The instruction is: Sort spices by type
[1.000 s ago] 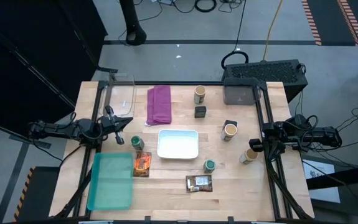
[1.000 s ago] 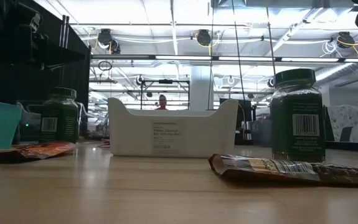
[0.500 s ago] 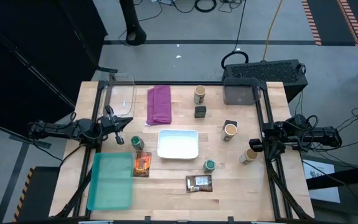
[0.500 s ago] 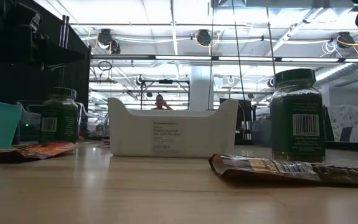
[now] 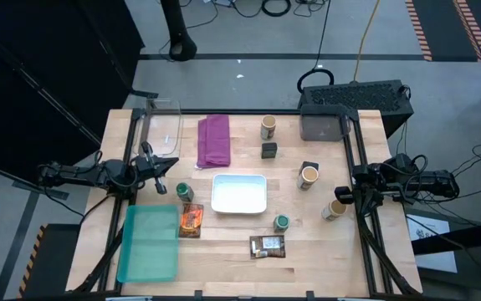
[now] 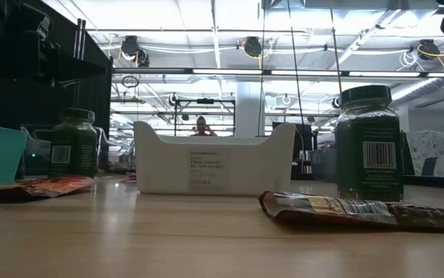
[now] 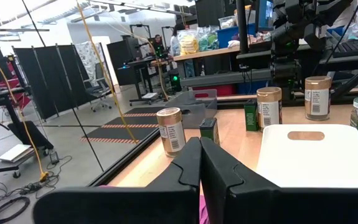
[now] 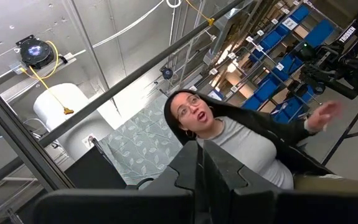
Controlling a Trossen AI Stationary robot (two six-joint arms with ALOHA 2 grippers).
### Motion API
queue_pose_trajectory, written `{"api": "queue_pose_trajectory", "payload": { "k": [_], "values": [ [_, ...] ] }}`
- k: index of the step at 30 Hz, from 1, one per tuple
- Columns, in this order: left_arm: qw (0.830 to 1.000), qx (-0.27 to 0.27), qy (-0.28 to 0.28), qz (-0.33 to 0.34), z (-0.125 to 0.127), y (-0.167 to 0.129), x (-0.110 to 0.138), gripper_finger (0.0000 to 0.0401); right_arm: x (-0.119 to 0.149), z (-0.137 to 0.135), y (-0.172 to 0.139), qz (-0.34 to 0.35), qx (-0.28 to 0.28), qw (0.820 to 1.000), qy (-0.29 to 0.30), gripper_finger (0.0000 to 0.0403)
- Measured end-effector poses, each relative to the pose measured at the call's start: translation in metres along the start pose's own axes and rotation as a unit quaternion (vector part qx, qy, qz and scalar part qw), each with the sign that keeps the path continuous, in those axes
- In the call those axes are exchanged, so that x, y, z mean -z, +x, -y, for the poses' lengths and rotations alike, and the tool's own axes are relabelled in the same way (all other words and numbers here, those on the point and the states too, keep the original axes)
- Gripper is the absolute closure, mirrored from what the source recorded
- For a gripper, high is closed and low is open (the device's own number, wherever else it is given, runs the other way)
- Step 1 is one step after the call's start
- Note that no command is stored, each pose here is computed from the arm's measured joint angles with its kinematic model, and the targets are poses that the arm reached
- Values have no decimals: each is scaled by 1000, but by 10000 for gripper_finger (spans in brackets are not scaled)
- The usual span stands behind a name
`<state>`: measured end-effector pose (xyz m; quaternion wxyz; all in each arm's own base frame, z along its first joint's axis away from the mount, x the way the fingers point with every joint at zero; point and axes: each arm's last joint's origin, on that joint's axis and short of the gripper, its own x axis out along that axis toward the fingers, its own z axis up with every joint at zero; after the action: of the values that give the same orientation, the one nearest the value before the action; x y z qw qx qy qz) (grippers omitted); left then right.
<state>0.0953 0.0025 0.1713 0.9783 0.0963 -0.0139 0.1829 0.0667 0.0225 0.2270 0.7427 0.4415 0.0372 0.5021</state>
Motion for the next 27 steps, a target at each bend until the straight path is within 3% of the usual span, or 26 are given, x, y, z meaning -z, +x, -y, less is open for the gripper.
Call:
{"api": "queue_pose_trajectory", "payload": {
  "k": [17, 20, 27],
  "values": [
    [1000, 0, 12, 0, 0, 0, 0, 395, 0, 0, 0, 0, 0, 1000, 0, 394],
    [1000, -2, -7, 8, 0, 0, -2, 395, 0, 0, 0, 0, 0, 1000, 0, 394],
    [989, -14, -113, 92, -5, -2, -19, 395, 0, 0, 0, 0, 1, 1000, 1, 394]
  ]
}}
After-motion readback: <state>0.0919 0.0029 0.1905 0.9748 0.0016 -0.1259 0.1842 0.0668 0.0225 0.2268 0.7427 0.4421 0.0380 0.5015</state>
